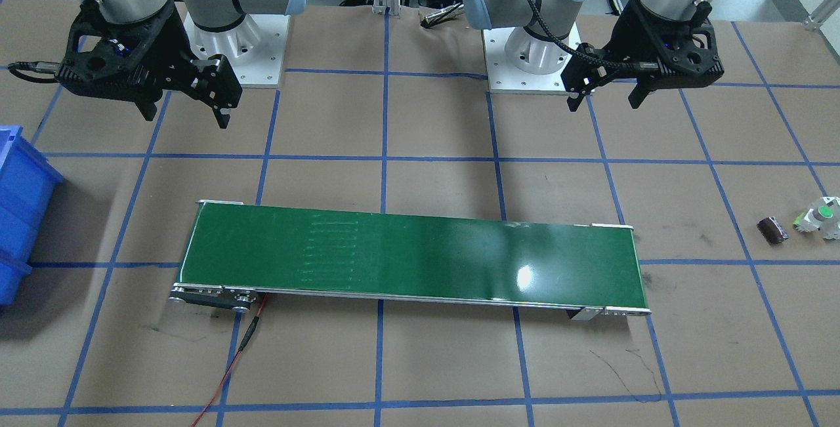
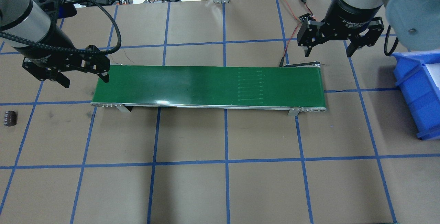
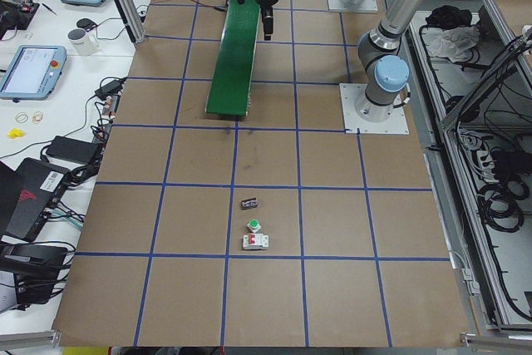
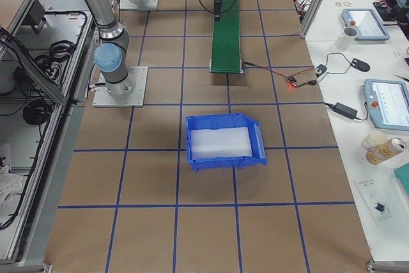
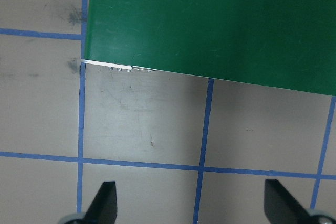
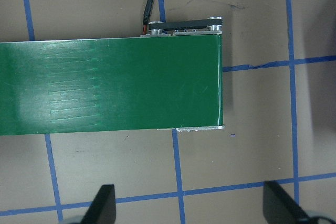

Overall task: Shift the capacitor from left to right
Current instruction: 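Move the left gripper outward past the belt end toward the brown capacitor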

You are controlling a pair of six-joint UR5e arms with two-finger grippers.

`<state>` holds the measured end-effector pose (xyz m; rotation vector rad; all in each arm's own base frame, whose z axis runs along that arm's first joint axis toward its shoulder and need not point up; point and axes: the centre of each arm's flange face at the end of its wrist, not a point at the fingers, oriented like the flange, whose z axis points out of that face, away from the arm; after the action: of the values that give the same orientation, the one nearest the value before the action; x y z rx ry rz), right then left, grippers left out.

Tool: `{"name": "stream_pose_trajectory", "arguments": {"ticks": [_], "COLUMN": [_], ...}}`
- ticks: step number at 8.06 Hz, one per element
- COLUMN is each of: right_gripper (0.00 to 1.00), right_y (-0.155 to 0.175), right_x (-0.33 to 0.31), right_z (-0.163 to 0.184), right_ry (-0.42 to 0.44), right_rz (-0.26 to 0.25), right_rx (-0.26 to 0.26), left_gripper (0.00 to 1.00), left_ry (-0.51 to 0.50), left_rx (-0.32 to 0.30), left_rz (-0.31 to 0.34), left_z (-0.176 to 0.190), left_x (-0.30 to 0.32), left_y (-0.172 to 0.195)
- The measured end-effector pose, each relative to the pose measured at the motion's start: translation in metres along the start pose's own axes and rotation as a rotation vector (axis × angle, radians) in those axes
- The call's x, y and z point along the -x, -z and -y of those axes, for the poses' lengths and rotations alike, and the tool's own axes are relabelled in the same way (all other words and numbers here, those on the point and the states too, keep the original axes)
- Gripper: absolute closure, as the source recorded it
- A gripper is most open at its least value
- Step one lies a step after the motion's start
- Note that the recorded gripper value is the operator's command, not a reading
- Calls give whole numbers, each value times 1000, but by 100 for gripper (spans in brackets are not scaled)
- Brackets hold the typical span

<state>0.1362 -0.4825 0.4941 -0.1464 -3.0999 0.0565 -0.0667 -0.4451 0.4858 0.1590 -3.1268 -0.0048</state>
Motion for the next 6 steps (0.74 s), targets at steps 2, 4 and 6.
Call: {"name": "stream_pose_trajectory", "arguments": {"ticks": [2,4,6], "right_gripper": [0,0,0], "right_y": [0,0,0], "right_x": [0,0,0], "right_z": [0,0,0], "right_ry": [0,0,0], "right_rz": [0,0,0], "right_rx": [0,0,0], "left_gripper": [0,0,0], "left_ry": [-14,5,93], "left_rx": [-6,-25,-7], "left_rz": [2,6,9], "left_z": [1,15,27], "left_x": [-1,28,90], "left_y": [0,-3,-14]}}
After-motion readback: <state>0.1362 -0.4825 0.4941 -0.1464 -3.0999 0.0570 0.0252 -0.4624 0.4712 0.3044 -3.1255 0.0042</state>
